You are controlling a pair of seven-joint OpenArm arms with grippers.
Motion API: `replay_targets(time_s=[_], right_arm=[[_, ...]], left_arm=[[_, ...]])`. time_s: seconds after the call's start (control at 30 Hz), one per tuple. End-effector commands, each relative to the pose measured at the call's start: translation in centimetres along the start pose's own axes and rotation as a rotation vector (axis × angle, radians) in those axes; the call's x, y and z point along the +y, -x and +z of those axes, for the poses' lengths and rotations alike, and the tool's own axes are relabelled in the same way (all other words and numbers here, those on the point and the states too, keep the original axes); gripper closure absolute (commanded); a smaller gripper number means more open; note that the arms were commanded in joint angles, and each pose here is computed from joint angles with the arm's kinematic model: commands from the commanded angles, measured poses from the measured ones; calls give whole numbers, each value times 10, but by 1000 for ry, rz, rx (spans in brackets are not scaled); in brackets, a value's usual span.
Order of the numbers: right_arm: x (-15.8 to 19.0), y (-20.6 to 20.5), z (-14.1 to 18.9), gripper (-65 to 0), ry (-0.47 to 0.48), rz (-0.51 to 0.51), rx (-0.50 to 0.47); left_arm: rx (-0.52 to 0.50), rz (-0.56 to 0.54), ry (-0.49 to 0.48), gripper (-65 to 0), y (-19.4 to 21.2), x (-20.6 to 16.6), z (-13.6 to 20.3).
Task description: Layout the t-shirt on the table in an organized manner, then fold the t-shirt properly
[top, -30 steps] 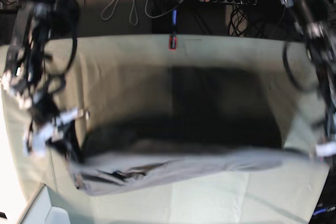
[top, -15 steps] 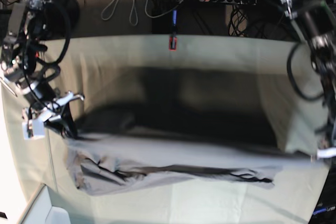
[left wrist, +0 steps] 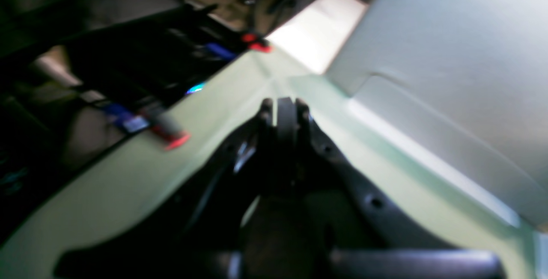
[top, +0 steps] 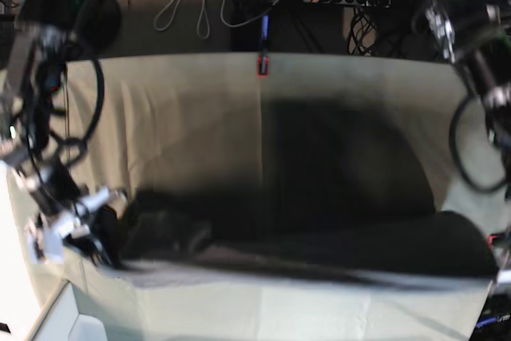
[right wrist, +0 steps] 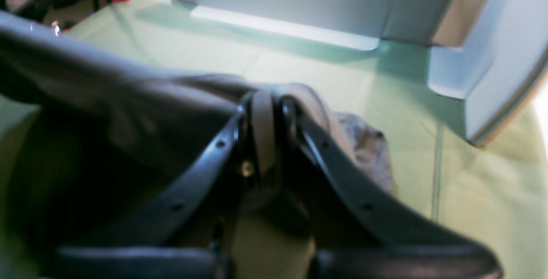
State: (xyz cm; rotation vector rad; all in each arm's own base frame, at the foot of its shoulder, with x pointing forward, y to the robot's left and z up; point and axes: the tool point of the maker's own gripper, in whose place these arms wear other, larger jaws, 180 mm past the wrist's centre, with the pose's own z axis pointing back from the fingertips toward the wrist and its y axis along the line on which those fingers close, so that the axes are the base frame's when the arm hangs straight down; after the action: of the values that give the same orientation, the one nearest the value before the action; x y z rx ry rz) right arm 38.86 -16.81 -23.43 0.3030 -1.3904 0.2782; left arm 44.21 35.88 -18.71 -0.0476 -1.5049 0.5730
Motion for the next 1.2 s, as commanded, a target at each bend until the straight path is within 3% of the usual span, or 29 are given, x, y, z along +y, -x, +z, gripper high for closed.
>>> replay_targets(time_s=[0.0,0.2,0.3,0.53,0.63,0.77,0.9,1.03,1.17], right_arm=[[-8,-27,-8,-4,2,5,-83],[-51,-64,-64,-4,16,-76,-127],[-68,-96,-87,-4,15,-96,-154],[-82,-193,-106,-4,-5,-31,-299],[-84,-207,-101,-4,-2,6,-318],[-80,-177,-98,-4,-3,15,-273],[-71,-119,-87,-4,-4,4,-190],[-52,-69,-65,-4,-18,22,-118],[-30,-29,-30,-4,-39,70,-47]], left_arm=[[-69,0,22,0,-27,-12,-9],[-40,66,80,0,-45,-61,-65],[-74,73,105,0,-61,-84,-85],[-214,-5,197,0,-130,-140,-94],[-272,-3,229,0,-156,-155,-86],[-318,-19,259,0,-169,-164,-74],[-258,-69,246,0,-119,-146,-65],[-143,-119,226,0,-43,-117,-48],[-44,-140,160,0,20,-64,-13]])
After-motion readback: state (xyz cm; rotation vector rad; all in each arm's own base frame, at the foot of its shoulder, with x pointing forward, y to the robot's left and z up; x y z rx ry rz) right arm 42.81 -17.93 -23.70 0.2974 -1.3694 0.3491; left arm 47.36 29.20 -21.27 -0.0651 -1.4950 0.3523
